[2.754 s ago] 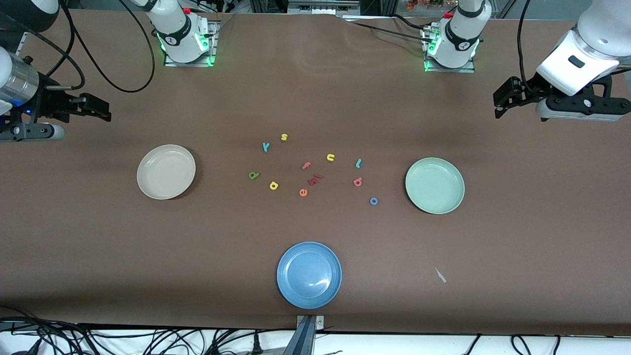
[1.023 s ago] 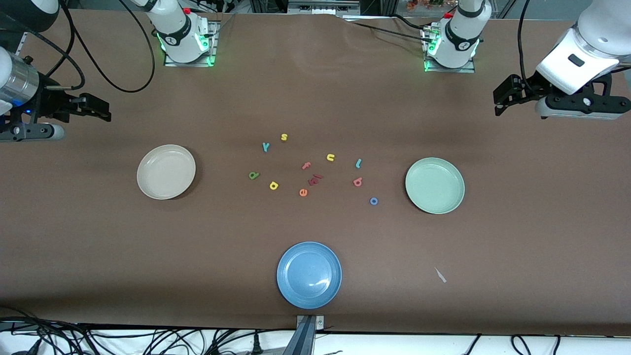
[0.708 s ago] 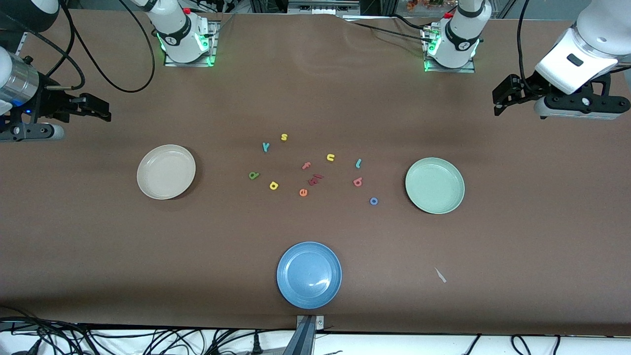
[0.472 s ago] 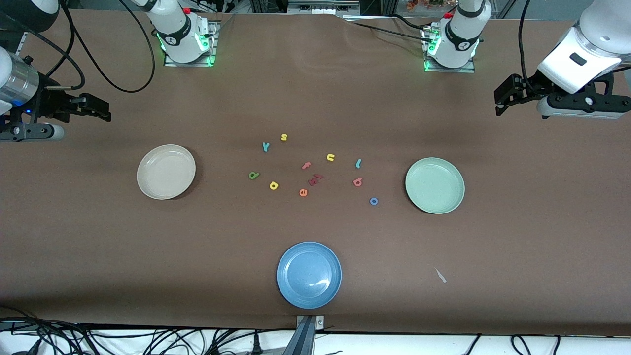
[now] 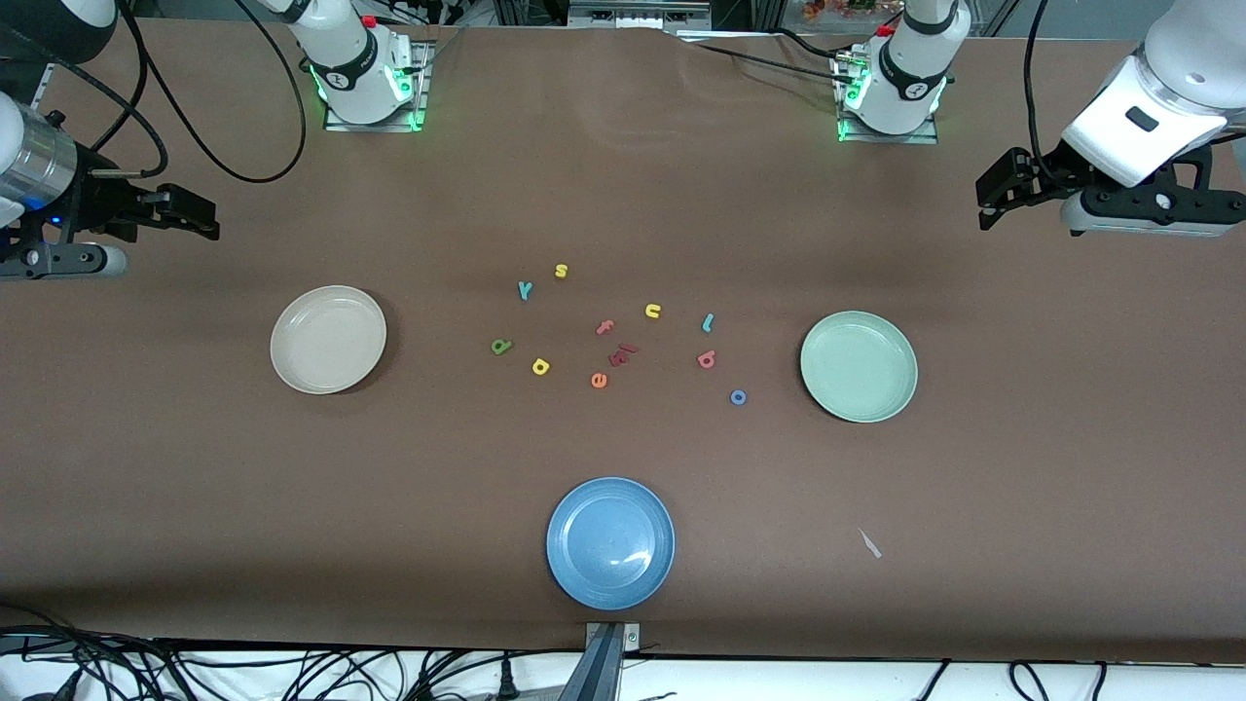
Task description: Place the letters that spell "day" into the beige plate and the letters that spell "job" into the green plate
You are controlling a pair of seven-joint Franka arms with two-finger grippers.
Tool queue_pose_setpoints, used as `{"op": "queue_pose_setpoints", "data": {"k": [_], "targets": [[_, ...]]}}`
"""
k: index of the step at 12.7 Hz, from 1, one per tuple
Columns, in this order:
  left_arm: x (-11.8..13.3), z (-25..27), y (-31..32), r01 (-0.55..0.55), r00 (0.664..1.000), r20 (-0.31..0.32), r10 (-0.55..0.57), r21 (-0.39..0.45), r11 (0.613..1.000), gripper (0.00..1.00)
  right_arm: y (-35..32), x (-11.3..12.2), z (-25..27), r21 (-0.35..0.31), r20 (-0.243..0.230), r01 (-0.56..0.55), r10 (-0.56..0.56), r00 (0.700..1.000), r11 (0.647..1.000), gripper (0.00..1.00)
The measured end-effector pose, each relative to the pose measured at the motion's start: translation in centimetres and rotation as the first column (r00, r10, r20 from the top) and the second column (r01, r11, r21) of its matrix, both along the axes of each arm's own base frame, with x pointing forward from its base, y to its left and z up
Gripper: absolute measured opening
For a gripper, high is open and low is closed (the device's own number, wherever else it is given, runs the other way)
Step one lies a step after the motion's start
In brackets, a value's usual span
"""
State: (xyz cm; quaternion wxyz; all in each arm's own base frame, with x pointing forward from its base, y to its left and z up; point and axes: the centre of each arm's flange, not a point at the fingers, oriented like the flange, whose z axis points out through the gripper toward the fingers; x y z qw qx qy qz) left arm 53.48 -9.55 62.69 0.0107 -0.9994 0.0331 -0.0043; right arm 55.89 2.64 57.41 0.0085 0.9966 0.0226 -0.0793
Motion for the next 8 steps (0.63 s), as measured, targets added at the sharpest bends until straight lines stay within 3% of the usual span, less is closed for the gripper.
{"op": "queue_pose_setpoints", "data": {"k": [8], "targets": [[0.13, -0.25, -0.11, 0.002, 1.000, -0.004, -0.002, 0.000, 1.000, 1.00, 0.00, 0.00, 0.00, 0.000, 0.000, 0.000, 0.000, 1.000, 1.000, 1.00]]}}
